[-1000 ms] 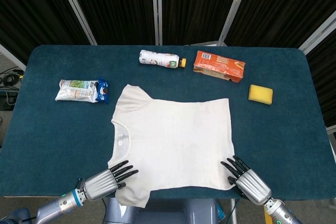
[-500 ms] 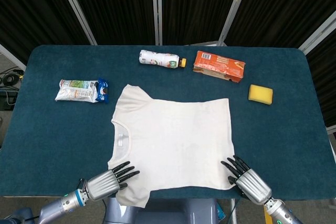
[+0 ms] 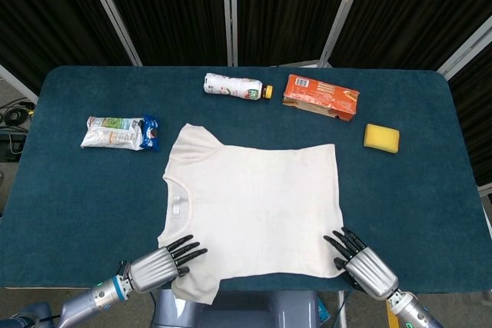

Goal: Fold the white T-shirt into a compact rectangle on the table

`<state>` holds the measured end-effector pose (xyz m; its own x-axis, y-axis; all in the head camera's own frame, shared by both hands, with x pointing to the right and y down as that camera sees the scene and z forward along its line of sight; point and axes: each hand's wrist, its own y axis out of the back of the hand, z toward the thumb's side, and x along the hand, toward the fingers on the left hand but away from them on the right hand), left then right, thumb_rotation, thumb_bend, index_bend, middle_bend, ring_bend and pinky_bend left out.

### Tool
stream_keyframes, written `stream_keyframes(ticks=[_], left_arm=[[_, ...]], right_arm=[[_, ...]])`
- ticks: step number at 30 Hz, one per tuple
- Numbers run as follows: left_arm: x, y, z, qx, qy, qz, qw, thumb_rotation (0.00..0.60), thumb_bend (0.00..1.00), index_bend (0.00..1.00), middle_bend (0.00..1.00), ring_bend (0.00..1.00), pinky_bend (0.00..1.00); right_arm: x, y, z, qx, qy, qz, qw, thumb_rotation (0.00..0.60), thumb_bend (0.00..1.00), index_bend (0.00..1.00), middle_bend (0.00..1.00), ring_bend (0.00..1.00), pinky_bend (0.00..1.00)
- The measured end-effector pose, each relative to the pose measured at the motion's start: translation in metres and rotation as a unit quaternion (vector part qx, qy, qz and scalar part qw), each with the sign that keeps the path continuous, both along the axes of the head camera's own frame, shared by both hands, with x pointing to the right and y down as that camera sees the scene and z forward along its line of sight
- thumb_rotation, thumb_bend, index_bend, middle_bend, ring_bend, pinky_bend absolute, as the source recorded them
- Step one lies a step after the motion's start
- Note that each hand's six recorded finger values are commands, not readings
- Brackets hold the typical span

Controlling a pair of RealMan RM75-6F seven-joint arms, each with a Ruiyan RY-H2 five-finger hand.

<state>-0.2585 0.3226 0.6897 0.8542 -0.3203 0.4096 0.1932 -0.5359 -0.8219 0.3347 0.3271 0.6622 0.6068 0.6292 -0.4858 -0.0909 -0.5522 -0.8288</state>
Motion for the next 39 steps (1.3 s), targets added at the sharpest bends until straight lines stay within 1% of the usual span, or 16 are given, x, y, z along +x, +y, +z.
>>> stream_keyframes(ticks=[11,17,22,25,30,35,39], left_arm=[[-0.004,-0.009,-0.012,-0.003,0.017,-0.026,0.9995,0.6,0.57,0.69,0.0,0.0,0.0],[-0.008,-0.011,-0.022,-0.025,0.03,-0.048,0.9981,0.6,0.58,0.7,0.0,0.0,0.0],[-0.01,-0.012,-0.034,-0.047,0.04,-0.065,0.996,0.6,0.58,0.69,0.0,0.0,0.0],[-0.011,-0.013,-0.041,-0.059,0.046,-0.074,0.9945,0.6,0.58,0.69,0.0,0.0,0.0],[-0.012,-0.015,-0.054,-0.068,0.052,-0.084,0.9928,0.6,0.59,0.7,0.0,0.0,0.0],[-0.019,-0.014,-0.068,-0.072,0.049,-0.077,0.9932,0.6,0.59,0.7,0.0,0.0,0.0],[-0.023,-0.013,-0.075,-0.073,0.047,-0.07,0.9938,0.6,0.59,0.7,0.0,0.0,0.0]], right_arm=[[-0.002,0.0,-0.004,0.0,-0.011,0.003,0.9999,0.6,0.45,0.72,0.09,0.0,0.0],[-0.006,-0.002,-0.013,-0.006,-0.037,0.013,0.9992,0.6,0.45,0.72,0.09,0.0,0.0],[-0.011,-0.005,-0.025,-0.009,-0.06,0.009,0.9981,0.6,0.45,0.72,0.09,0.0,0.0],[-0.015,-0.008,-0.033,-0.008,-0.07,-0.004,0.9975,0.6,0.45,0.72,0.1,0.0,0.0],[-0.018,-0.014,-0.046,-0.003,-0.074,-0.038,0.9965,0.6,0.45,0.72,0.1,0.0,0.0],[-0.019,-0.017,-0.054,-0.006,-0.067,-0.072,0.9951,0.6,0.45,0.72,0.11,0.0,0.0],[-0.02,-0.018,-0.058,-0.012,-0.069,-0.082,0.9941,0.6,0.45,0.73,0.11,0.0,0.0]])
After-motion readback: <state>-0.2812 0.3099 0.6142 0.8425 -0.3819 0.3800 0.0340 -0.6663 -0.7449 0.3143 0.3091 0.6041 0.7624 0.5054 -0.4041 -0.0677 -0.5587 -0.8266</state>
